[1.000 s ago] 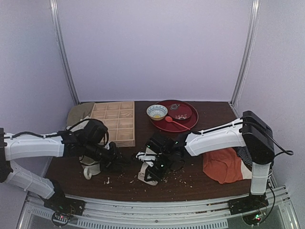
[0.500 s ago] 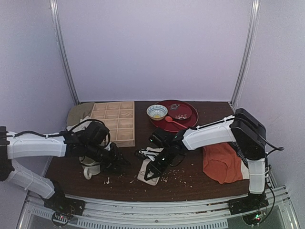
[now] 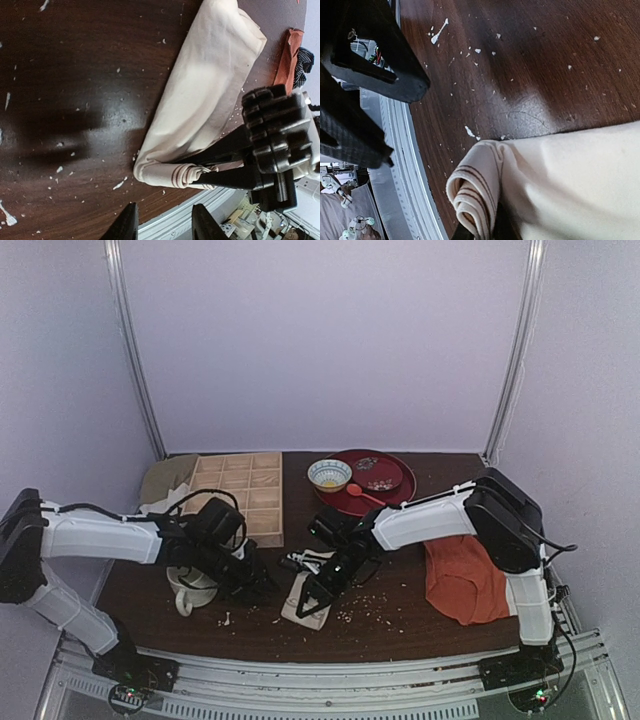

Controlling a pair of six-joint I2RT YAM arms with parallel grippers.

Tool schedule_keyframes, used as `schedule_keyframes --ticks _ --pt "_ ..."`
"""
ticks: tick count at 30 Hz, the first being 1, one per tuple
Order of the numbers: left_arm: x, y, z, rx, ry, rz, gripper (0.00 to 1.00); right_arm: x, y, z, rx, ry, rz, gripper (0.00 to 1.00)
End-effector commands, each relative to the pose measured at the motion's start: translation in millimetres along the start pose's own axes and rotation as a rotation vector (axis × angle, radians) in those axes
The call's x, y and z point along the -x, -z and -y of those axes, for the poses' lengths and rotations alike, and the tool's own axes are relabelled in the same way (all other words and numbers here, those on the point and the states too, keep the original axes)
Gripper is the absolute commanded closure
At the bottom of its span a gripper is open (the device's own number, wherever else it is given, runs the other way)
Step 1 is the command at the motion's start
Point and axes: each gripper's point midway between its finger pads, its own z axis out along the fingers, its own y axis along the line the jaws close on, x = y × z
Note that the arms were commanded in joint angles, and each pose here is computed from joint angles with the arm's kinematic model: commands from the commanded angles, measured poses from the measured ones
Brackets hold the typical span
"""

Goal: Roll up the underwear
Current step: Roll the underwear at the center of the board.

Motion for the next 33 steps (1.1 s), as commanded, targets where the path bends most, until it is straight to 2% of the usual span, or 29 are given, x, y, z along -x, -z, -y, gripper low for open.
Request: schedule_keyframes --ticks 1,10,18,27,33 --pt "14 -8 22 -0.076 -0.170 0.049 0.47 -11 -6 15 -0.008 -0.062 -0.043 1.00" --pt "14 -24 25 -0.204 -0.356 0.088 0.46 -8 -4 18 0.013 -0.077 -0.045 1.00" --pt "7 -35 17 -0.283 -0.451 0.092 0.45 -3 -5 19 0.042 -0.089 -0.048 1.00" --pt "-2 -44 16 -0.403 -0.470 0.076 0.50 -1 -4 24 0.036 -0.100 -0.053 1.00" --pt "2 -35 12 -0.418 -0.455 0.124 0.46 -2 -4 26 0.035 -0.106 -0.054 1.00"
